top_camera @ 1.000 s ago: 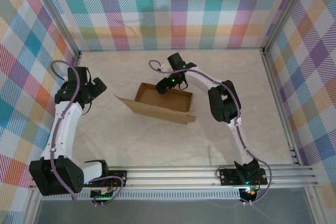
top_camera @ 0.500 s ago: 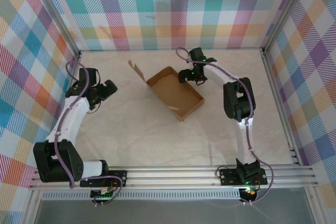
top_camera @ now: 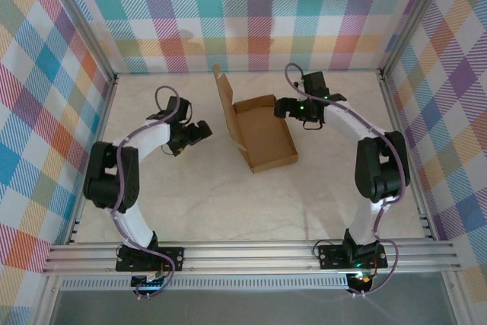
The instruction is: Fold the paper box
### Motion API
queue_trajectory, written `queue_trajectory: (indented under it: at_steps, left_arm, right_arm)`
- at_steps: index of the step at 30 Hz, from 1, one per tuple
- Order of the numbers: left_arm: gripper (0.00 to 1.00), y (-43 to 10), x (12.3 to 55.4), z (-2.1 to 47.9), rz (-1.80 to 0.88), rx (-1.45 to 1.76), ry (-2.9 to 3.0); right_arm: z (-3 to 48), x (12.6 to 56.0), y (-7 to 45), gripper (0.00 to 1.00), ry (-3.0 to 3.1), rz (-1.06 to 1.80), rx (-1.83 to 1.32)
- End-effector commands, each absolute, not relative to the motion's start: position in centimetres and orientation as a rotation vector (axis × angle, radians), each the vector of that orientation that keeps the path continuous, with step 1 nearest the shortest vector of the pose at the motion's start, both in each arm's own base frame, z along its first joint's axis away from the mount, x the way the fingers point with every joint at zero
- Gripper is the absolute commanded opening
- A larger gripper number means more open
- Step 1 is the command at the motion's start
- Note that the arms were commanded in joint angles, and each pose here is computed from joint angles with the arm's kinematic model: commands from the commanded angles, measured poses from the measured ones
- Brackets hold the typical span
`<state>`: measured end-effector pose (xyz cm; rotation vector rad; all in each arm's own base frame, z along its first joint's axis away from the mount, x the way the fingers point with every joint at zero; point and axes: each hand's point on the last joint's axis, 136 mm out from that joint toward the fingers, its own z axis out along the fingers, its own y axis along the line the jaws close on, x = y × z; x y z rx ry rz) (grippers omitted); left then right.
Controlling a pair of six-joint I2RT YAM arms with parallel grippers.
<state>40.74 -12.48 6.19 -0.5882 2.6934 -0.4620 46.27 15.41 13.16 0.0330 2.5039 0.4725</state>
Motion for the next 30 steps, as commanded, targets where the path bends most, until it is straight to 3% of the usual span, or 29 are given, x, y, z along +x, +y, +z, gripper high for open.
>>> queue_trajectory:
  at_steps: [1,8,19,21,25,30]
  left_arm:
    - [0.97,-17.2,42.9,7.0,-0.615,-0.513,2.68]
    - [0.95,-20.8,46.2,6.6,-0.67,-0.433,2.726]
    - [0.96,-24.3,52.8,7.7,-0.722,-0.278,2.75]
    - [1.0,-23.5,53.6,7.9,-0.685,-0.24,2.753]
    - [1.0,-16.7,54.6,9.3,-0.528,-0.329,2.72]
    - [1.0,-9.0,51.3,9.4,-0.409,-0.503,2.676]
  right_arm:
    - [10.7,45.3,10.5,0.84,2.535,0.378,0.288]
    - [7.2,40.3,8.7,0.72,2.624,0.351,0.305]
    - [4.8,34.6,14.5,0.69,2.706,0.591,0.215]
    - [4.9,34.1,15.7,0.71,2.712,0.616,0.182]
    - [5.8,33.2,16.7,0.76,2.699,0.639,0.131]
    - [9.7,33.8,15.4,0.81,2.578,0.541,-0.111]
